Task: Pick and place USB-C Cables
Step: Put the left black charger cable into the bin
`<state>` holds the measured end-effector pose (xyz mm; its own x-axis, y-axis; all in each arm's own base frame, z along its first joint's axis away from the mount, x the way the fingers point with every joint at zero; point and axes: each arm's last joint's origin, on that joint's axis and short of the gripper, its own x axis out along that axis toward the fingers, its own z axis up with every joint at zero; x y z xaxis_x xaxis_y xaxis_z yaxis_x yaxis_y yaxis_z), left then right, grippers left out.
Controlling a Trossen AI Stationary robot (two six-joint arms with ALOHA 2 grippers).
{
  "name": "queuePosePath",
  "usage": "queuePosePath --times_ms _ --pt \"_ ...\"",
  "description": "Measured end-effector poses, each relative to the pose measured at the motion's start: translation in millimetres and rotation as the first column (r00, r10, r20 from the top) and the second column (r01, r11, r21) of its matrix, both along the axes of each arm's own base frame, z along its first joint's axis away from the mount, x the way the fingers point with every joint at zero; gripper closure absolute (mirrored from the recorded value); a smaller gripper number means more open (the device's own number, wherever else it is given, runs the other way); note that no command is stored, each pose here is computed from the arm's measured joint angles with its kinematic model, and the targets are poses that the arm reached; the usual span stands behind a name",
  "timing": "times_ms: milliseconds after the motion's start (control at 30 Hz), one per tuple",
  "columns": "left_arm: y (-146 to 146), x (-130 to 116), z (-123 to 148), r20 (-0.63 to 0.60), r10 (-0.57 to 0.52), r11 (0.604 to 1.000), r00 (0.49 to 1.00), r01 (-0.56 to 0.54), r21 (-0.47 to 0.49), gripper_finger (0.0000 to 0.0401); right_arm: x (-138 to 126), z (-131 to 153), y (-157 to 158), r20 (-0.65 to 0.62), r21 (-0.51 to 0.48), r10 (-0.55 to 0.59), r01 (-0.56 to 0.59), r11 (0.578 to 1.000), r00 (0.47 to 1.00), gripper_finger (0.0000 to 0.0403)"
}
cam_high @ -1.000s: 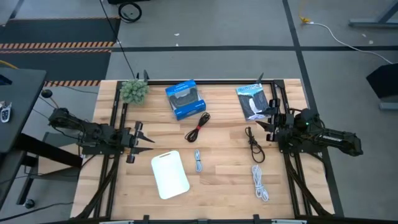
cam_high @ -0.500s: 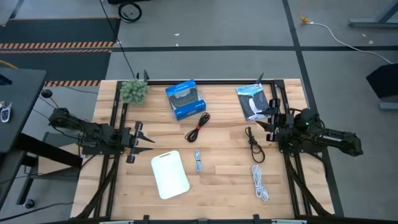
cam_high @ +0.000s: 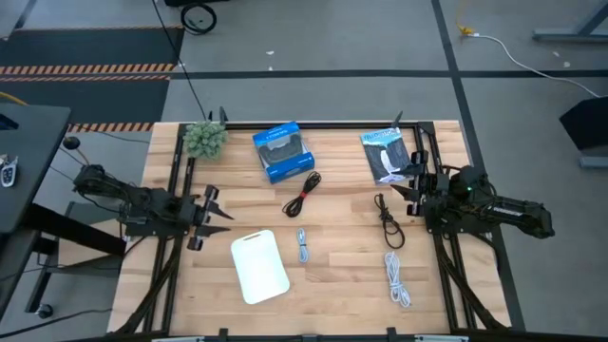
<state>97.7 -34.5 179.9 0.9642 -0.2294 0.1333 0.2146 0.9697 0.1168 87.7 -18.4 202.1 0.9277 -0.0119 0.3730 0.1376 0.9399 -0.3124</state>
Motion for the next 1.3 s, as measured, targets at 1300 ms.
queuePosePath --times_ms 1300 --pt "23.2 123.9 8.5 -0.444 0.366 0.804 0.818 -0.518 -0.291 0.026 0.0 0.2 0.0 0.001 -0.001 0.0 0.0 1.0 1.0 0.0241"
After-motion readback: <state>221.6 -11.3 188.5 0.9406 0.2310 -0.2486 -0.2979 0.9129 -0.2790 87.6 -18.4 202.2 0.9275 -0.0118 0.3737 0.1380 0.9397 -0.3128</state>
